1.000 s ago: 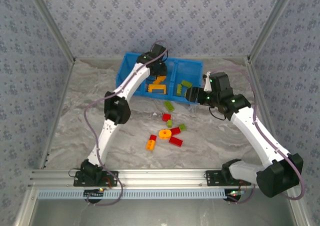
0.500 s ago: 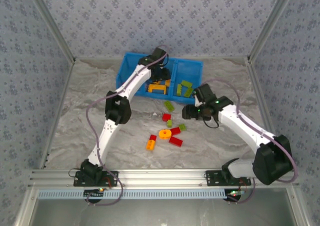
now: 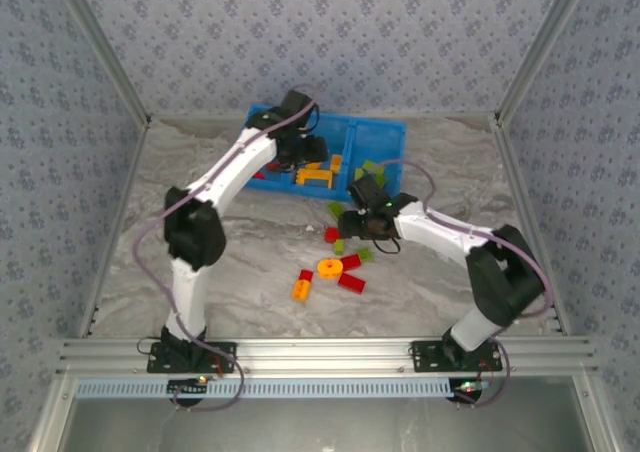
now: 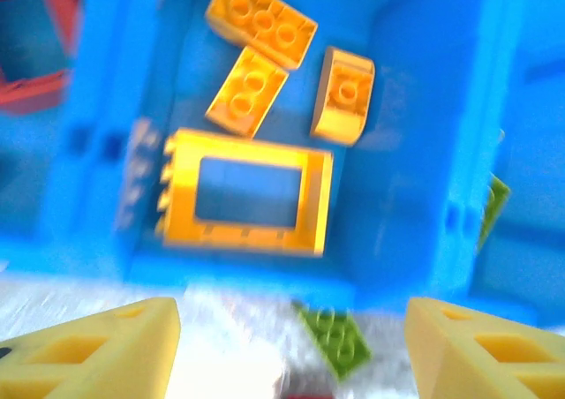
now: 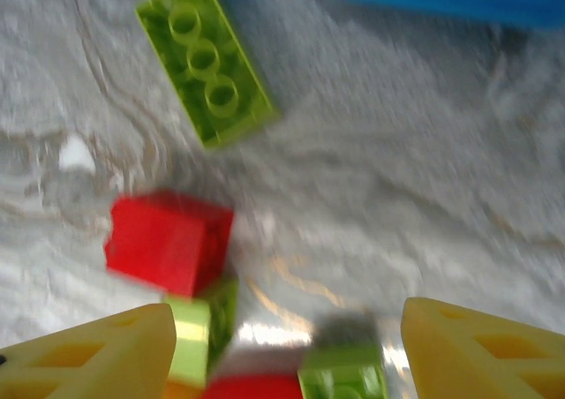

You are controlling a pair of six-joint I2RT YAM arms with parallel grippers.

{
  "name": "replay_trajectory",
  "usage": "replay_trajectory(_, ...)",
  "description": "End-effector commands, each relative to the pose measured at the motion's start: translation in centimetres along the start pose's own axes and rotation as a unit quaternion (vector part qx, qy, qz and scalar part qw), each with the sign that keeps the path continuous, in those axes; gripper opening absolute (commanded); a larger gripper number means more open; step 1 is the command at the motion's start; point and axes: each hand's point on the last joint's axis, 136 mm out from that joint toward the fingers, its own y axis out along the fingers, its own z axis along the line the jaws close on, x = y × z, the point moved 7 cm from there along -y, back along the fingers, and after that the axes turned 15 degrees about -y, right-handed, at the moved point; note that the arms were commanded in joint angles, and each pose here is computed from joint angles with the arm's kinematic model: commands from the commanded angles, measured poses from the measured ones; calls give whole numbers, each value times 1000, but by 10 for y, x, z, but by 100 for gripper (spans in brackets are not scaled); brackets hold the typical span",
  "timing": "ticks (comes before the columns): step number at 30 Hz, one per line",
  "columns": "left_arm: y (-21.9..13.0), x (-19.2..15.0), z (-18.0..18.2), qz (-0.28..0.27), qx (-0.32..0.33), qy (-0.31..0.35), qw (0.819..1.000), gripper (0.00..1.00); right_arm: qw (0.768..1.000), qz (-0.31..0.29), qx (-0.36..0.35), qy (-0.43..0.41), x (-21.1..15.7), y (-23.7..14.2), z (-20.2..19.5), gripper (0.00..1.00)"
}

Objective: Sort the legos into containers by color

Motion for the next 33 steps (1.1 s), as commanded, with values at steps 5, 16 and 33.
replay_trajectory(5, -58, -38, 72, -7, -10, -56, 998, 70, 998, -54, -31, -24, 50, 39, 13, 75)
replay_trajectory(16, -108, -83, 149, -6, 26, -99, 995, 72, 997, -6, -52, -64, 58, 80, 21, 70)
replay_trajectory(33, -110, -88, 156, -4, 26, -111, 993, 72, 990, 11, -112, -81, 34, 68, 20, 56)
